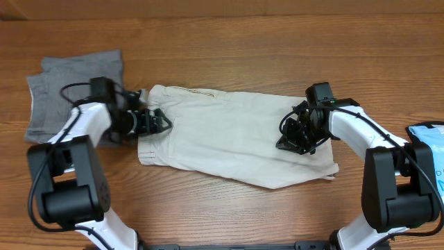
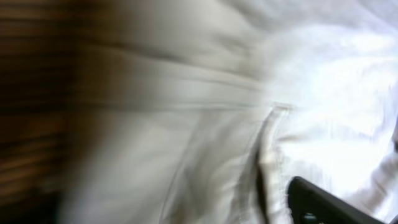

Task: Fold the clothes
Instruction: 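Lift the left end with the left gripper and fold it rightward over the shorts, then press the folded bundle down with the left gripper and lift away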

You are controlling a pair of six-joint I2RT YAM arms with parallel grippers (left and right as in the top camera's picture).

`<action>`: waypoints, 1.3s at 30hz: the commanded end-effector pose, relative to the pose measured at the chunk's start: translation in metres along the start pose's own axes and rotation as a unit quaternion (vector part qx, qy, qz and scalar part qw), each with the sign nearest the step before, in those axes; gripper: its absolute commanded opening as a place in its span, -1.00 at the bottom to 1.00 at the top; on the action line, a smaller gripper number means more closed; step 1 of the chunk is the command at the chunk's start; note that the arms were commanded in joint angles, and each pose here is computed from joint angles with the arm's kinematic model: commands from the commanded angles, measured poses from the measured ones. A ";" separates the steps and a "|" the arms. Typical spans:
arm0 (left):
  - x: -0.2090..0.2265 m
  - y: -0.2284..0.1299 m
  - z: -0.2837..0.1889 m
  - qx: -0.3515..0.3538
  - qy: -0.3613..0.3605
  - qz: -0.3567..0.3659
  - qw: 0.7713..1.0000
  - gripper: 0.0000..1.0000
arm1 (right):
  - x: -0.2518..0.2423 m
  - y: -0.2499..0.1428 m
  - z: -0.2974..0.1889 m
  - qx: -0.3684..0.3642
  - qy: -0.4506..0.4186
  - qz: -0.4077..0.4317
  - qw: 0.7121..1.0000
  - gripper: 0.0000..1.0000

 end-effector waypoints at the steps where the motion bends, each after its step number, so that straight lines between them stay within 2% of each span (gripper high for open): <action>1: -0.005 -0.024 0.033 0.063 -0.002 -0.014 0.998 0.59 | -0.001 0.000 0.001 -0.001 -0.001 0.001 1.000 -0.82; 2: -0.006 -0.025 0.035 0.067 0.004 -0.015 0.998 0.52 | -0.001 0.000 0.001 -0.001 -0.001 0.001 1.000 -0.83; 3: -0.006 -0.025 0.036 0.069 0.011 -0.019 0.997 0.34 | -0.001 0.000 0.001 -0.001 -0.001 0.001 1.000 -0.84; 5: -0.005 -0.026 0.036 0.070 0.020 -0.019 0.997 -0.28 | -0.001 -0.001 0.001 0.001 -0.002 0.002 1.000 -0.86; 6: -0.003 -0.025 0.034 0.068 0.020 -0.021 0.997 -0.48 | -0.001 -0.001 0.001 0.001 -0.002 0.002 1.000 -0.89; 8: 0.000 -0.022 0.027 0.067 0.020 -0.031 0.997 -0.84 | -0.001 -0.001 0.001 0.001 -0.002 0.002 1.000 -0.92; 9: 0.001 -0.020 0.023 0.068 0.021 -0.037 0.997 -0.92 | -0.001 -0.001 0.001 0.001 -0.002 0.002 1.000 -0.92; 13: 0.000 -0.005 -0.016 0.075 0.034 -0.038 0.996 -0.92 | -0.002 -0.001 0.001 0.002 -0.003 0.003 1.000 -0.92; 17: -0.006 0.022 -0.087 0.062 0.111 -0.042 0.991 -0.92 | -0.002 -0.002 0.001 0.005 -0.004 0.005 1.000 -0.92; 21: -0.045 0.055 -0.164 0.009 0.154 0.013 0.988 -0.92 | -0.002 -0.002 0.001 0.005 -0.004 0.005 1.000 -0.92; 25: -0.104 0.073 -0.207 -0.047 0.156 0.077 0.984 -0.92 | -0.002 -0.002 0.001 0.005 -0.004 0.005 1.000 -0.92; 27: -0.129 0.073 -0.208 -0.050 0.150 0.102 0.982 -0.92 | -0.002 -0.002 0.001 0.005 -0.004 0.005 1.000 -0.92; 31: -0.169 0.071 -0.174 -0.027 0.137 0.123 0.983 -0.91 | -0.002 -0.003 0.001 0.006 -0.005 0.005 1.000 -0.92; 35: -0.182 0.067 -0.123 0.006 0.199 0.110 0.974 -0.79 | -0.003 -0.004 0.001 0.009 -0.007 0.007 1.000 -0.92; 39: -0.174 0.063 -0.070 0.026 0.278 0.088 0.956 -0.73 | -0.004 -0.005 0.001 0.013 -0.009 0.008 1.000 -0.92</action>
Point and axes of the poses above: each gripper's point midway between its finger pads, its own z axis out along the fingers, its own x axis along the line the jaws close on, y = z × x, the point moved 6 cm from there along -z, back along the fingers, and after that the axes turned 4 degrees about z, right-handed, at the moved point
